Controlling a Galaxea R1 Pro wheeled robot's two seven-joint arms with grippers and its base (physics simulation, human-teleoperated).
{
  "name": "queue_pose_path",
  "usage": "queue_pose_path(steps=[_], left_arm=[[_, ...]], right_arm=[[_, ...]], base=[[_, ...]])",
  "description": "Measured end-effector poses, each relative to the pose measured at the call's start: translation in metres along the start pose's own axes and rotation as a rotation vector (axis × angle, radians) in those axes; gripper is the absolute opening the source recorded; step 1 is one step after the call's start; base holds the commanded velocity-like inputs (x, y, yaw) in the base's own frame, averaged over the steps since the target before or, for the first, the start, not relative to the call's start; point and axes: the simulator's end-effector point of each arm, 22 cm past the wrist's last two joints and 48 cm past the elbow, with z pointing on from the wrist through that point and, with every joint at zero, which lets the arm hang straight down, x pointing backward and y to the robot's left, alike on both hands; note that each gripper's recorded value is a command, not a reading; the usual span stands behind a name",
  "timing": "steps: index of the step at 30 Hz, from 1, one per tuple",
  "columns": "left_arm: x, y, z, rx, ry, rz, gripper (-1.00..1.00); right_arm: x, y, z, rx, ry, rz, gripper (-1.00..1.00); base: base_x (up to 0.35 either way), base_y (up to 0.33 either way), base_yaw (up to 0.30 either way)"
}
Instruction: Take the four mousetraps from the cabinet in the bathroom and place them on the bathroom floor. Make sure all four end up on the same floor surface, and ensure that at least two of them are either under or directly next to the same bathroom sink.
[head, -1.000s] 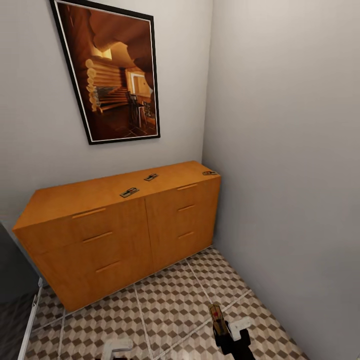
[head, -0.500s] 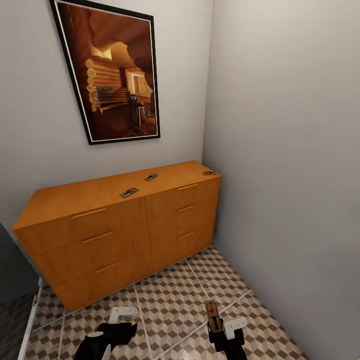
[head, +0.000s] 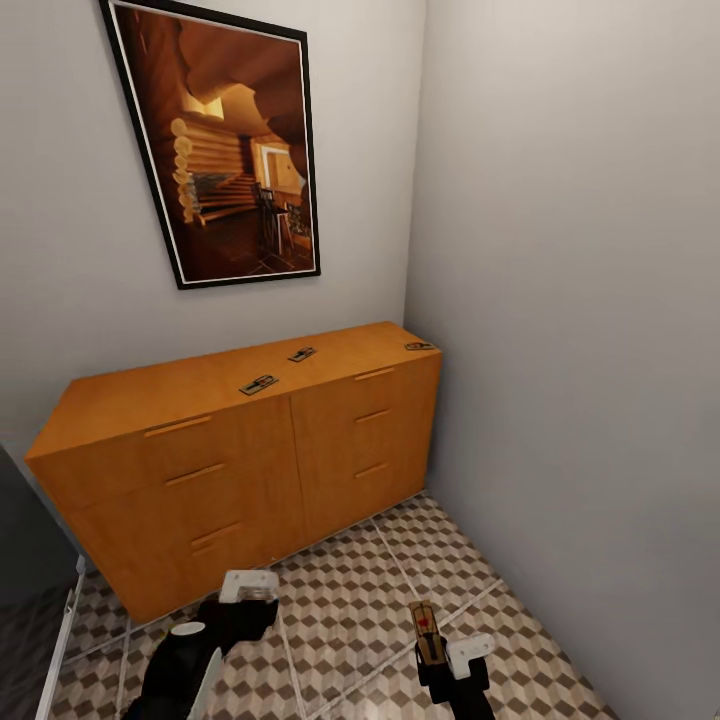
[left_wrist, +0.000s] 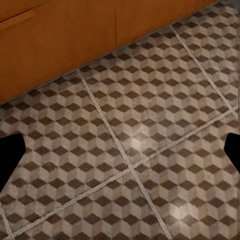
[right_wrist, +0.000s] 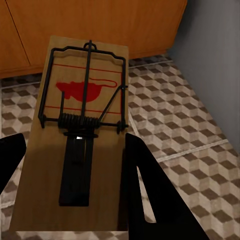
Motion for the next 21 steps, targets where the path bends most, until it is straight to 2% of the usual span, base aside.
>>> queue_pose_path(steps=[2, 4, 11, 13, 16, 21], left_arm=[[-0.023, 0.002, -0.013, -0.003, 0.016, 0.000, 1.00], [-0.048, 0.003, -0.019, -0.004, 0.007, 0.000, 1.00], [-0.174, -0.010, -0.040, 0.018, -0.144, -0.010, 1.00], [-0.223, -0.014, -0.049, 0.026, -0.205, -0.009, 1.00], [-0.280, -0.020, -0.060, 0.034, -0.268, -0.002, 1.00], [-0.351, -0.028, -0.071, 0.040, -0.317, 0.016, 1.00]], right_arm=[[0.000, 0.001, 0.000, -0.001, 0.001, 0.000, -1.00], [0.001, 0.001, 0.000, -0.001, 0.002, 0.001, -1.00], [0.001, 0.000, 0.000, 0.000, 0.003, 0.000, -1.00], [0.001, -0.001, 0.000, 0.001, 0.003, -0.001, -1.00], [0.001, -0.001, 0.000, 0.001, 0.003, -0.001, -1.00], [0.002, -0.002, 0.000, 0.002, 0.006, -0.002, -1.00]], base=[[0.000, 0.000, 0.000], [0.000, 0.000, 0.000], [0.000, 0.000, 0.000], [0.000, 0.000, 0.000], [0.000, 0.000, 0.000], [0.000, 0.000, 0.000]])
